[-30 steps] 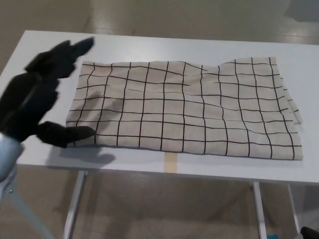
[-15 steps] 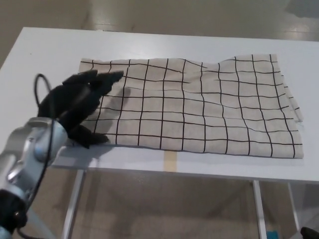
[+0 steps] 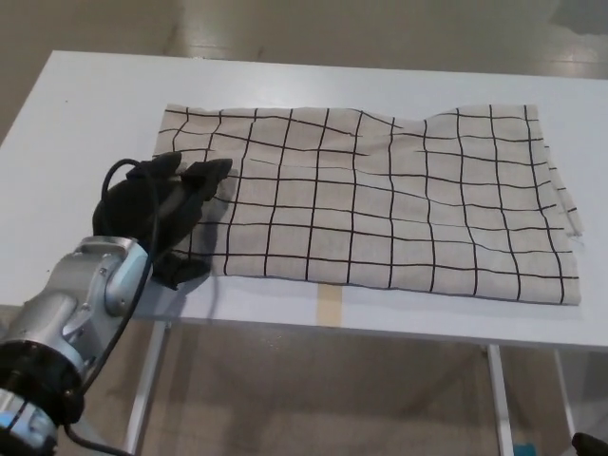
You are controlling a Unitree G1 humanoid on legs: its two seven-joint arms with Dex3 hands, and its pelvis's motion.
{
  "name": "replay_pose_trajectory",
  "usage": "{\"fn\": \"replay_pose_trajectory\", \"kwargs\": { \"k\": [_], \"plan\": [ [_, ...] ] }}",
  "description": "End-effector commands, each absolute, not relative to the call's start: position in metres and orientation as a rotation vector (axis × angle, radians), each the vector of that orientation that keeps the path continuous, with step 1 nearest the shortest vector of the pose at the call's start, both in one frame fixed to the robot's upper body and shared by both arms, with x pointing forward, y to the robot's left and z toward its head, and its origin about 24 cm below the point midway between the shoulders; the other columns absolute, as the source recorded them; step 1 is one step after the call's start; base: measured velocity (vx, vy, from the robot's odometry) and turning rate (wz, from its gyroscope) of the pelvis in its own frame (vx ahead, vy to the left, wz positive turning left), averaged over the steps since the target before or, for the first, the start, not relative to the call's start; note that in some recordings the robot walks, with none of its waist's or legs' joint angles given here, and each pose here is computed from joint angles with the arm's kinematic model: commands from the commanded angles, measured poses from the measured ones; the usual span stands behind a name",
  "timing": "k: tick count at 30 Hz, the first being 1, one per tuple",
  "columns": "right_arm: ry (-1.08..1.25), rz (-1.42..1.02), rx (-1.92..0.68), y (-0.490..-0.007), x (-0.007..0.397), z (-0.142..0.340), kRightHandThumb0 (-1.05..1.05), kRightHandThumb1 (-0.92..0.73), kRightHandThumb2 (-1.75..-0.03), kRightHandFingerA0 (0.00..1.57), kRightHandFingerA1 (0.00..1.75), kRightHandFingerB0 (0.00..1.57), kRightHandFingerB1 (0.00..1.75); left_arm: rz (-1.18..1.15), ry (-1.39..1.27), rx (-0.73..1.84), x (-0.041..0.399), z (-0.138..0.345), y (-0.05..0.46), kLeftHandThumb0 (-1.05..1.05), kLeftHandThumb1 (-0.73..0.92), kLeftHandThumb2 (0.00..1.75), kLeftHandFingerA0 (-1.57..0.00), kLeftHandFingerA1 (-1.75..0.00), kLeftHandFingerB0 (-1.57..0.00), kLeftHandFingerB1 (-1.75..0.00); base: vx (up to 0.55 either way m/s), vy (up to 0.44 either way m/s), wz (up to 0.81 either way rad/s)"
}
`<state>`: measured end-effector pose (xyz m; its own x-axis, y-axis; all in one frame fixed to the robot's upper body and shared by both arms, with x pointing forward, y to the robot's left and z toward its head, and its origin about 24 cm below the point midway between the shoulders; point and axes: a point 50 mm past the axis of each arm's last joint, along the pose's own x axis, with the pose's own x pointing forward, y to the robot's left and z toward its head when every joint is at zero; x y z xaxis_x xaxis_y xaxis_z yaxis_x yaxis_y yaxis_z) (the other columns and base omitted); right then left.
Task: Use the left hand to fold a white towel with checkered patterns in half.
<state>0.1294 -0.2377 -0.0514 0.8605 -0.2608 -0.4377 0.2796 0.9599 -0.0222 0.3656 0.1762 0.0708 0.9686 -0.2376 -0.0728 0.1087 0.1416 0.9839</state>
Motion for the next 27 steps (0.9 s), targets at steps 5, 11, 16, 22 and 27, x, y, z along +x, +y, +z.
{"fn": "replay_pose_trajectory", "kwargs": {
  "k": [5,11,16,22,27],
  "plan": [
    [0.450,-0.274,0.013,-0.238,0.125,-0.051,-0.23,-0.57,-0.58,0.47,0.49,0.47,0.43,-0.291,-0.053,1.463,0.362,0.053,0.172,-0.37,0.40,0.68,0.00,-0.05,0.00,-0.18,0.00,0.000,0.00],
    [0.444,-0.272,0.018,-0.237,0.129,-0.050,-0.22,-0.57,-0.58,0.47,0.49,0.47,0.43,-0.302,-0.078,1.449,0.358,0.061,0.174,-0.38,0.38,0.66,0.00,-0.03,0.00,-0.16,0.00,0.000,0.00],
    [0.445,-0.275,0.027,-0.239,0.129,-0.051,-0.22,-0.57,-0.58,0.47,0.50,0.47,0.43,-0.309,-0.088,1.411,0.354,0.069,0.183,-0.38,0.41,0.68,0.00,-0.05,0.00,-0.17,0.00,0.000,0.00],
    [0.448,-0.278,0.032,-0.239,0.128,-0.052,-0.22,-0.56,-0.59,0.48,0.50,0.48,0.44,-0.293,-0.093,1.410,0.349,0.075,0.192,-0.36,0.43,0.61,0.00,-0.03,0.00,-0.14,0.00,0.000,0.00],
    [0.456,-0.282,0.027,-0.238,0.125,-0.053,-0.22,-0.56,-0.58,0.49,0.50,0.48,0.44,-0.280,-0.089,1.402,0.344,0.077,0.199,-0.38,0.48,0.54,0.00,-0.07,0.00,-0.18,0.00,0.000,0.00]
  ]
}}
